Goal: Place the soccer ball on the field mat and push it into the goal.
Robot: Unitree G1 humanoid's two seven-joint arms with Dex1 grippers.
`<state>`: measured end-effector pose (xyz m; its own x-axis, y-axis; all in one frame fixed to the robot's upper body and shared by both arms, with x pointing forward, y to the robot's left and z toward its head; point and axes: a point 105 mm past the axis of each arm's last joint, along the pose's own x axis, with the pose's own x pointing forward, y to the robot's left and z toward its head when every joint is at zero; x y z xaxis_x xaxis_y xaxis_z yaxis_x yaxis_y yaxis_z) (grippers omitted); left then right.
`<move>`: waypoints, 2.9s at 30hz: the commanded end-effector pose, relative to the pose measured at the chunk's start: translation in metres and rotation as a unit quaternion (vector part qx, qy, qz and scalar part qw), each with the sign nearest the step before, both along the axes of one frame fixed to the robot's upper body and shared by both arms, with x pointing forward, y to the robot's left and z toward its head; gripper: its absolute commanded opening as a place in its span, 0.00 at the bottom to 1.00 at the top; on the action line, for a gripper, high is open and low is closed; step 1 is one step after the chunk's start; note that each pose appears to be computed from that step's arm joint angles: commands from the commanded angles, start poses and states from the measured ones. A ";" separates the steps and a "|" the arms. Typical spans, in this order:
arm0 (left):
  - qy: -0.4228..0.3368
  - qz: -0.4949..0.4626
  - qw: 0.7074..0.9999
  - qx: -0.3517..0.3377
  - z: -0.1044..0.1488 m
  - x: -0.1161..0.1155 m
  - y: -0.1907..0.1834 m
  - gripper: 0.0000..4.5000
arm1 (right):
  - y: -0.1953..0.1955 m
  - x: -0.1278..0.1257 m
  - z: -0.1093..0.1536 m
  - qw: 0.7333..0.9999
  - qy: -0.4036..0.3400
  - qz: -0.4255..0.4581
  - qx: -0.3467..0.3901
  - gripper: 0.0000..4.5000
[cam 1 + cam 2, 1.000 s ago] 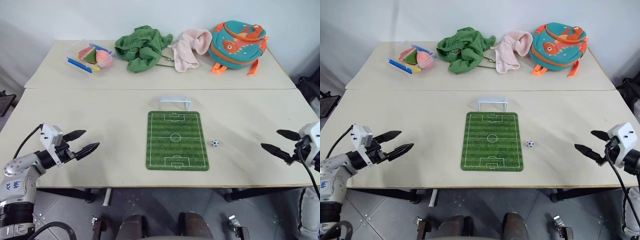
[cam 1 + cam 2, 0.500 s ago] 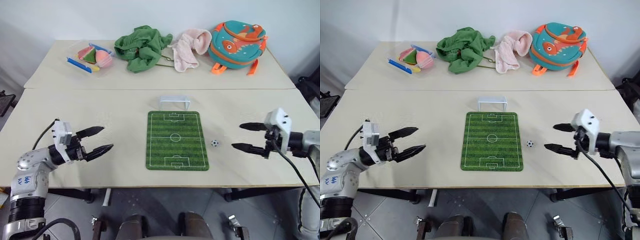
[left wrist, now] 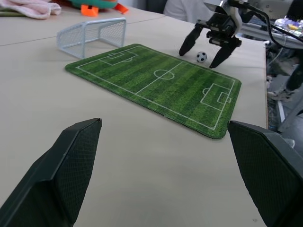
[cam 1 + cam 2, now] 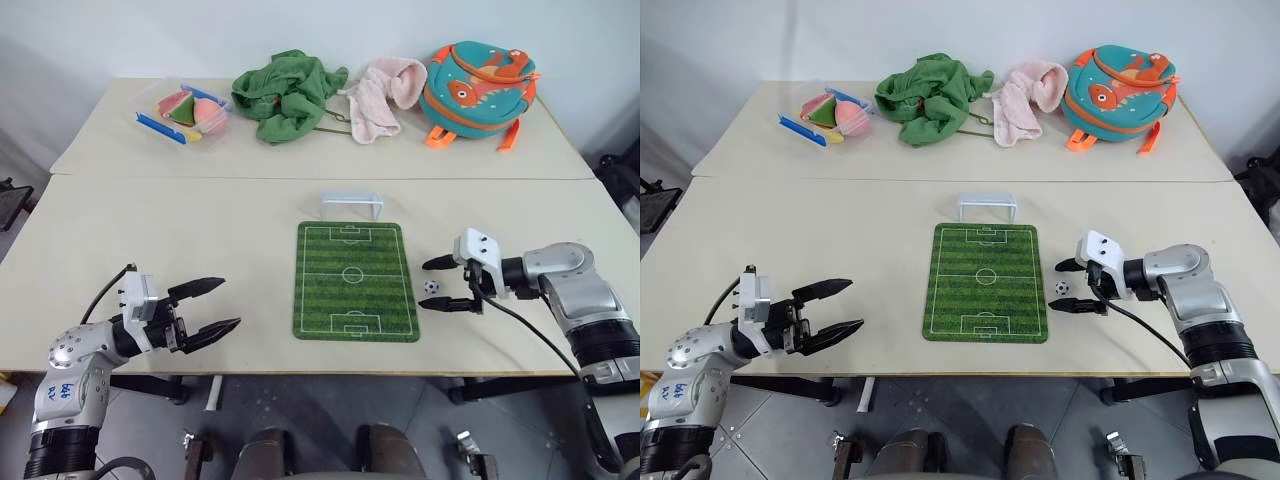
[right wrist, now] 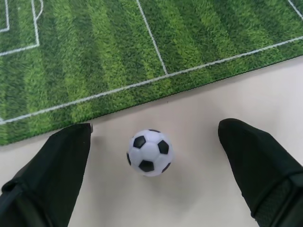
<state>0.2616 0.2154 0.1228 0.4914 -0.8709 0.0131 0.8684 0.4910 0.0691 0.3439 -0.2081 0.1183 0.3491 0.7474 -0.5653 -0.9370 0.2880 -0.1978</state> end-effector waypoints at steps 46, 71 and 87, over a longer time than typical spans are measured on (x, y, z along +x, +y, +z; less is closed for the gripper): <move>-0.058 -0.057 0.997 -0.005 -0.015 -0.009 -0.018 1.00 | 0.137 -0.050 -0.006 0.981 -0.007 0.192 0.026 0.19; -0.059 -0.043 0.997 -0.010 -0.014 -0.003 -0.016 1.00 | 0.135 -0.054 0.006 0.978 -0.028 0.206 0.032 0.60; -0.052 -0.072 0.996 0.001 -0.017 -0.007 -0.012 1.00 | 0.141 -0.090 0.015 0.976 -0.016 0.215 0.039 0.02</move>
